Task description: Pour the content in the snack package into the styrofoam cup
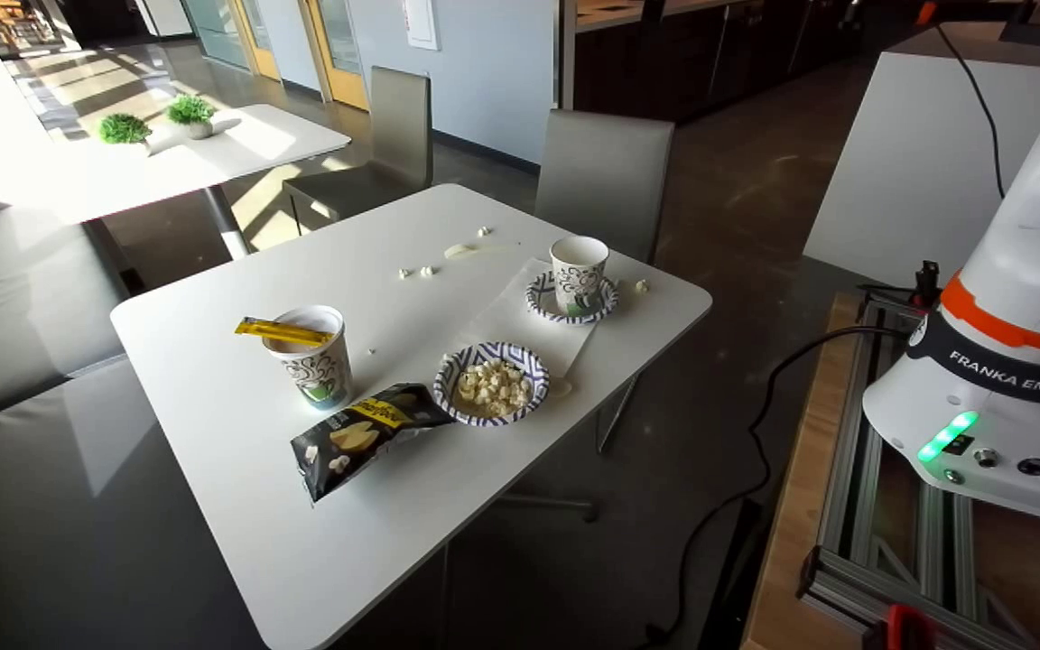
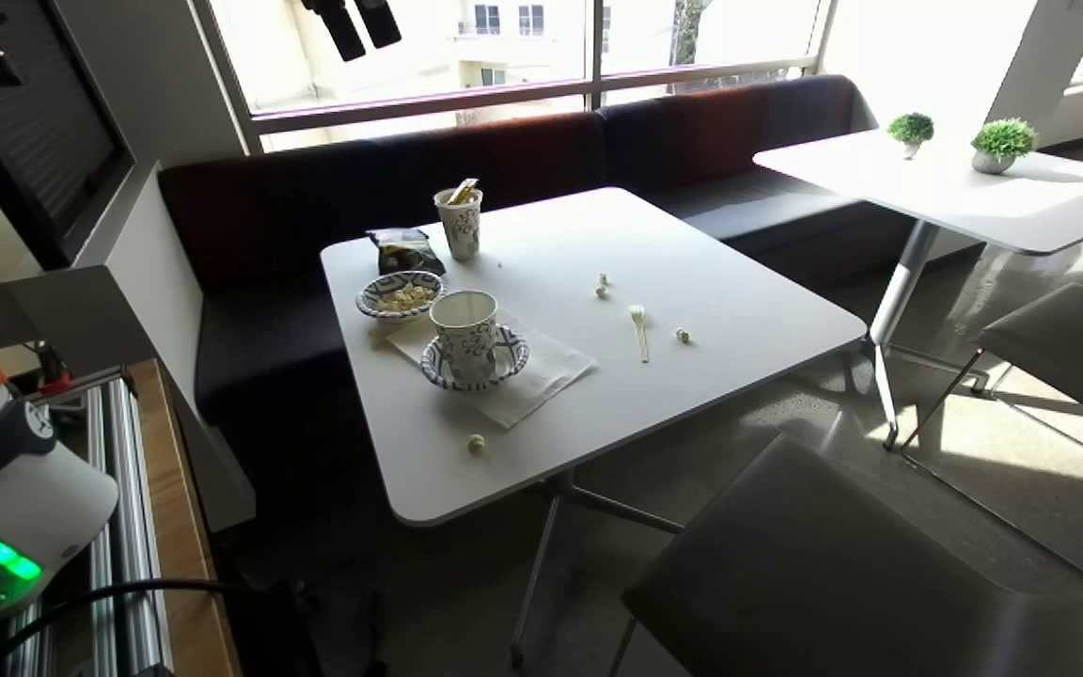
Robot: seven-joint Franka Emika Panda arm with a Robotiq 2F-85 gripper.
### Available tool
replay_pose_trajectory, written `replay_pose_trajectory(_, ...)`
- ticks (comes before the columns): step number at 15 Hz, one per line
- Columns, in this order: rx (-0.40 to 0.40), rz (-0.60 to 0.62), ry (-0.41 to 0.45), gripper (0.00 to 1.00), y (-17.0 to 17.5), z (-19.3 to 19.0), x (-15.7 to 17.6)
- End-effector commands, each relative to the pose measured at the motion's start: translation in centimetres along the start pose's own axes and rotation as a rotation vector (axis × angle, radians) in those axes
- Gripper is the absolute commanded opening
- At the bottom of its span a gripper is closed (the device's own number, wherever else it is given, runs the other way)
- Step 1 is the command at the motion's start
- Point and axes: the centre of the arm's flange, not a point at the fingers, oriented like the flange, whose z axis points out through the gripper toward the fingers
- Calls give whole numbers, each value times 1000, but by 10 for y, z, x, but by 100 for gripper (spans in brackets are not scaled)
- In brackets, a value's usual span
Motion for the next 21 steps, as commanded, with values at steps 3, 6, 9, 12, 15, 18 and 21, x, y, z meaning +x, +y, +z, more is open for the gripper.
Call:
replay_pose_trajectory(3,-19,-48,5,100,-37,1,-16)
replay_pose_trajectory(6,-33,-206,24,100,-107,14,-41)
replay_pose_trajectory(9,-86,-371,98,100,-183,32,-62)
replay_pose_trajectory(12,-69,-531,222,100,-264,61,-71)
replay_pose_trajectory(15,-41,-704,357,100,-334,84,-72)
replay_pose_trajectory(18,-81,-859,416,100,-372,124,-69)
replay_pose_trajectory(21,-97,-894,413,100,-351,104,-91)
